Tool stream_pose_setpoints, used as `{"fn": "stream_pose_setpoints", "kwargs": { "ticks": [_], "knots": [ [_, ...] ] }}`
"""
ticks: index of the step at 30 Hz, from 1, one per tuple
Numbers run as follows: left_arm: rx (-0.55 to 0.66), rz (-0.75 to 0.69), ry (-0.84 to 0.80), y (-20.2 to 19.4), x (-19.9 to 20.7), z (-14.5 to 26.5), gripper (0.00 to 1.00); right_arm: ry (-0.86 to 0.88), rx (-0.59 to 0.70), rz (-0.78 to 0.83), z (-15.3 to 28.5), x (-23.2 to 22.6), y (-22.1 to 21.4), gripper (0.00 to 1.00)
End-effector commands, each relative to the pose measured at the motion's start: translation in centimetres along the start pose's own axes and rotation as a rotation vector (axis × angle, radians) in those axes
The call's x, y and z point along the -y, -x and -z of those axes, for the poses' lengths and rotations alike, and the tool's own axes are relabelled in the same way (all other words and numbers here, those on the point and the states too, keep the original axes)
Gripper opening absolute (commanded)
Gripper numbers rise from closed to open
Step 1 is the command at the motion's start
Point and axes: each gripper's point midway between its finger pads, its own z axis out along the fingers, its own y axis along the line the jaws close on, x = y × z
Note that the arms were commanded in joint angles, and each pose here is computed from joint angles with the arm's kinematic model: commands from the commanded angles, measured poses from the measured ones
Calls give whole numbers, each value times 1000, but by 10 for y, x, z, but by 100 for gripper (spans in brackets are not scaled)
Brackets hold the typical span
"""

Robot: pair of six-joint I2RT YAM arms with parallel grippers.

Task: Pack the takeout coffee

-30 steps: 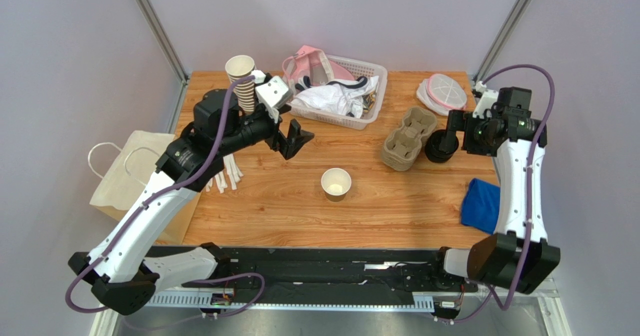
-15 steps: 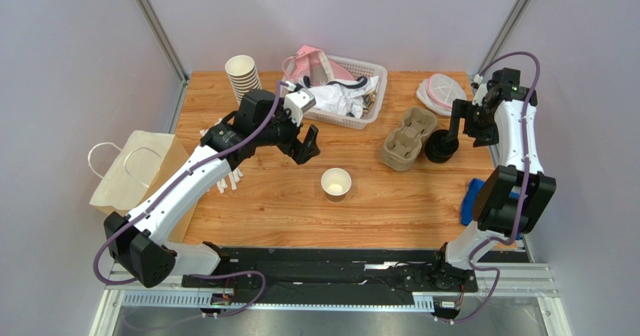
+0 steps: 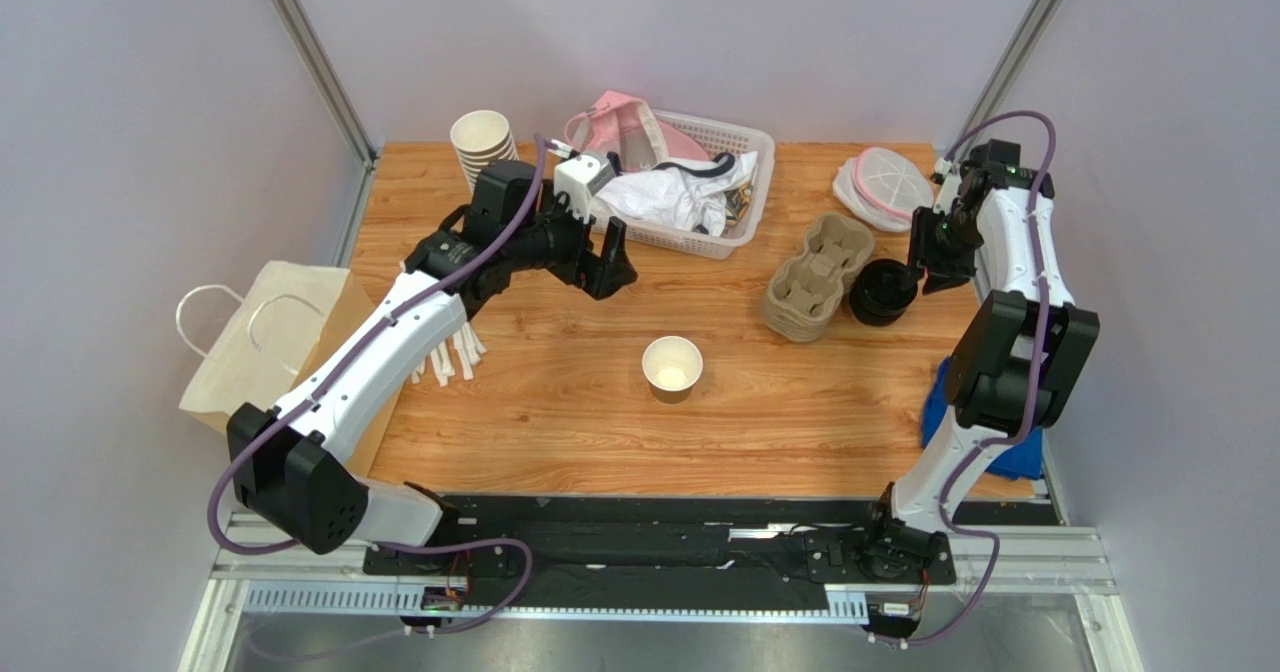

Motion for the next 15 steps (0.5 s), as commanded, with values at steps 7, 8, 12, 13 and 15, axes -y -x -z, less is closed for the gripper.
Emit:
{"fn": "stream_pose_setpoints", "kwargs": {
  "ticks": [7,8,12,13,15],
  "knots": [
    [66,4,-25,23,5,-1,98,-59,80,52,-7,14,34,40],
    [63,8,-26,22,5,-2,98,-61,82,55,-7,14,37,40],
    [60,11,-28,22,4,-5,98,-69,81,60,-11,17,41,40],
    [57,12,-29,22,4,-6,98,-71,73,59,-14,18,41,40],
    [56,17,-28,22,4,-7,97,-74,77,62,-15,18,44,40]
  ]
}}
